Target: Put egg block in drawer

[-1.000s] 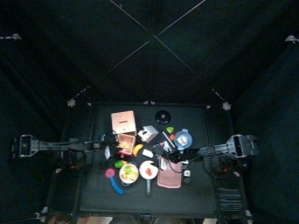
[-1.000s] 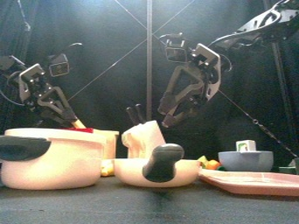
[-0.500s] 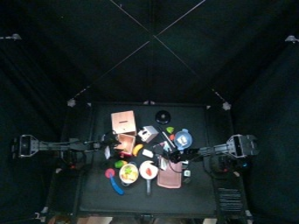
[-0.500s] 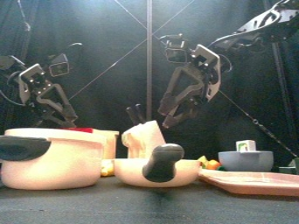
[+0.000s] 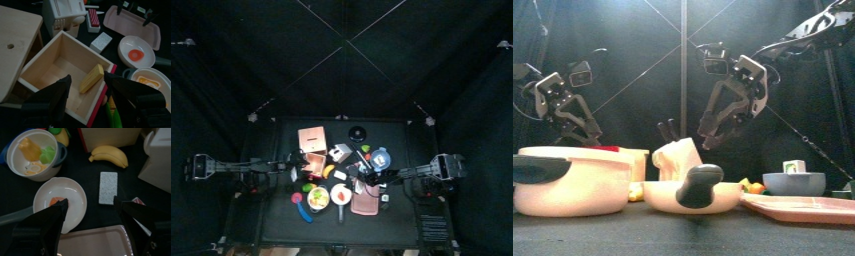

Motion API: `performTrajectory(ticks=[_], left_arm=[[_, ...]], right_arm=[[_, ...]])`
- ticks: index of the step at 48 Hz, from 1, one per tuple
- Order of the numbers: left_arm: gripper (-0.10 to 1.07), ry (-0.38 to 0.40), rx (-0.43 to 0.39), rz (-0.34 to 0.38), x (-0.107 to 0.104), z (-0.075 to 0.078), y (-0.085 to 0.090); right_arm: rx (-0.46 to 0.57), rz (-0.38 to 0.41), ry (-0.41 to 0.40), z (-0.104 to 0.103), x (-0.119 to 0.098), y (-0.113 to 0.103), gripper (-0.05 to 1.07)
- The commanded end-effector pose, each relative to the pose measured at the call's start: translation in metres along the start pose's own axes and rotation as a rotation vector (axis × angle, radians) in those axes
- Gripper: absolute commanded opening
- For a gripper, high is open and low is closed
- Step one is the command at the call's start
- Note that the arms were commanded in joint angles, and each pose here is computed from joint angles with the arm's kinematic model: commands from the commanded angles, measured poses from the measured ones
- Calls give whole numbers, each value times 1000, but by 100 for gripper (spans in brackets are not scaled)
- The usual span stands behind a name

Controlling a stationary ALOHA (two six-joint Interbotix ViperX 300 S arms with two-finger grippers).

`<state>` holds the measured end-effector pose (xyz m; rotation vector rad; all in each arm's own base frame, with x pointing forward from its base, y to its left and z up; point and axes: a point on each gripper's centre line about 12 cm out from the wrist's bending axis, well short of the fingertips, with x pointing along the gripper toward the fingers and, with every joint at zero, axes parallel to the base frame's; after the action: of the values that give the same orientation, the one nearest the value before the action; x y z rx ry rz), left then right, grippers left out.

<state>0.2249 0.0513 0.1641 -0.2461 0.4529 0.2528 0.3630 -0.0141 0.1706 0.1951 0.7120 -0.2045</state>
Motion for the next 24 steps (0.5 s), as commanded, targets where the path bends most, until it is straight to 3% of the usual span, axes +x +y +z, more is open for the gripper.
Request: performTrajectory(ticks=[1,18,24], left_arm=[[90,-53,9,-16,1,12,-3],[90,-57,5,-16,0,12,-3],[90,-55,15,-42,0,11,-10]], right_arm=[[16,-4,-47,13,-15,-1,101],[27,-52,-5,-2,-17,-10,101],[4,-108,12,-6,-19,-21,101]])
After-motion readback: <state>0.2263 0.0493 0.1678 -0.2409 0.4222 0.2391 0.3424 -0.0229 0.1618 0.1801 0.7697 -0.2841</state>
